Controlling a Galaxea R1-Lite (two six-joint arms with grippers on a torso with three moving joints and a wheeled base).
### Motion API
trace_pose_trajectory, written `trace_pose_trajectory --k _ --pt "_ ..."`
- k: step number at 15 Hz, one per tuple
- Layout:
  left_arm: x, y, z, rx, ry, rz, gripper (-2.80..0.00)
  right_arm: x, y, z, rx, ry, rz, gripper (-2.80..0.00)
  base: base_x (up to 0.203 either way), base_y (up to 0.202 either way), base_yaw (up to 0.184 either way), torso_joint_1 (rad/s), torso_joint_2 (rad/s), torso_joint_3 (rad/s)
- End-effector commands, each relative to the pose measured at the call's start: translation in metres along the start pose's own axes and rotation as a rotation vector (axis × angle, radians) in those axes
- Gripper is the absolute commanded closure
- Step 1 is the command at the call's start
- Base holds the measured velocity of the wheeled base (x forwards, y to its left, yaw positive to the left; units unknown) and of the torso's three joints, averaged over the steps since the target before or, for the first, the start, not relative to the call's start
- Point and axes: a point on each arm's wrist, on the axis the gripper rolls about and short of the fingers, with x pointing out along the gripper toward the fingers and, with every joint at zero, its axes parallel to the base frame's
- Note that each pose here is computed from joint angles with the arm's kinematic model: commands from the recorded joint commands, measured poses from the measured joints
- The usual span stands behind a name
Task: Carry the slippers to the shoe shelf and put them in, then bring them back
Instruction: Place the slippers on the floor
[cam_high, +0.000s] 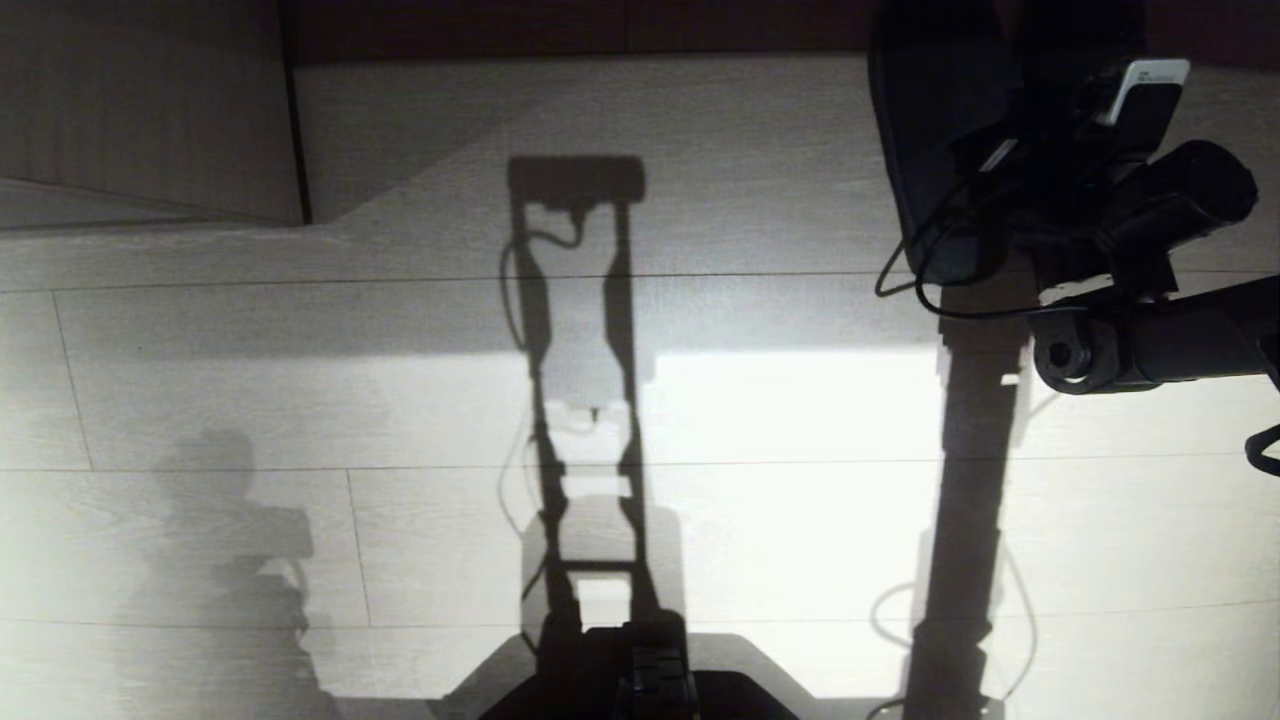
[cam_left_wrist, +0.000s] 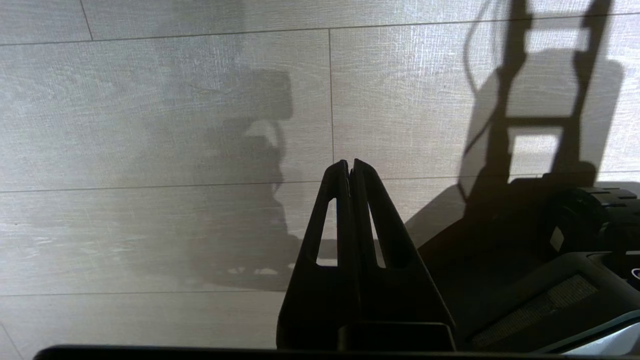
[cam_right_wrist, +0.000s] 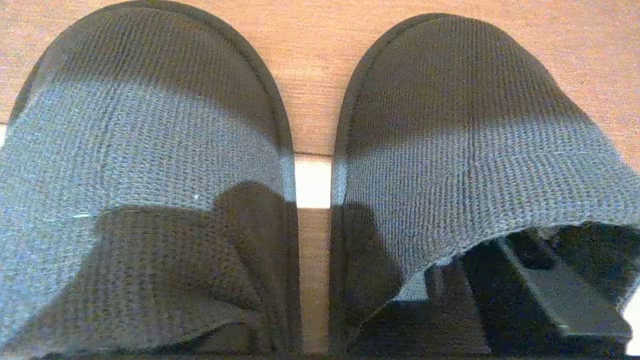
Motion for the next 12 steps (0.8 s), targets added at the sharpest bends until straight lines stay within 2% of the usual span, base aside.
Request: trace_pose_trajectory --k 1,4,8,12 --pt "0.000 0.000 0.000 0.000 -0.001 0.000 0.00 -0.002 -0.002 0.016 0.001 -0.003 0.000 -2.80 0.000 0.000 0.000 0.000 0.00 0.000" --pt "0.000 0.000 0.000 0.000 -0.001 0.000 0.00 -0.007 -0.005 0.027 0.003 0.009 0.003 -2.80 0.000 0.000 0.000 0.000 0.00 0.000" --pt "0.000 0.000 0.000 0.000 -0.001 0.000 0.00 -0.024 -0.010 0.055 0.008 0.058 0.010 -2.80 0.000 0.000 0.000 0.000 0.00 0.000" --pt "0.000 0.000 0.000 0.000 -0.001 0.000 0.00 -0.035 -0.017 0.093 0.031 0.061 0.009 -2.80 0.000 0.000 0.000 0.000 0.00 0.000"
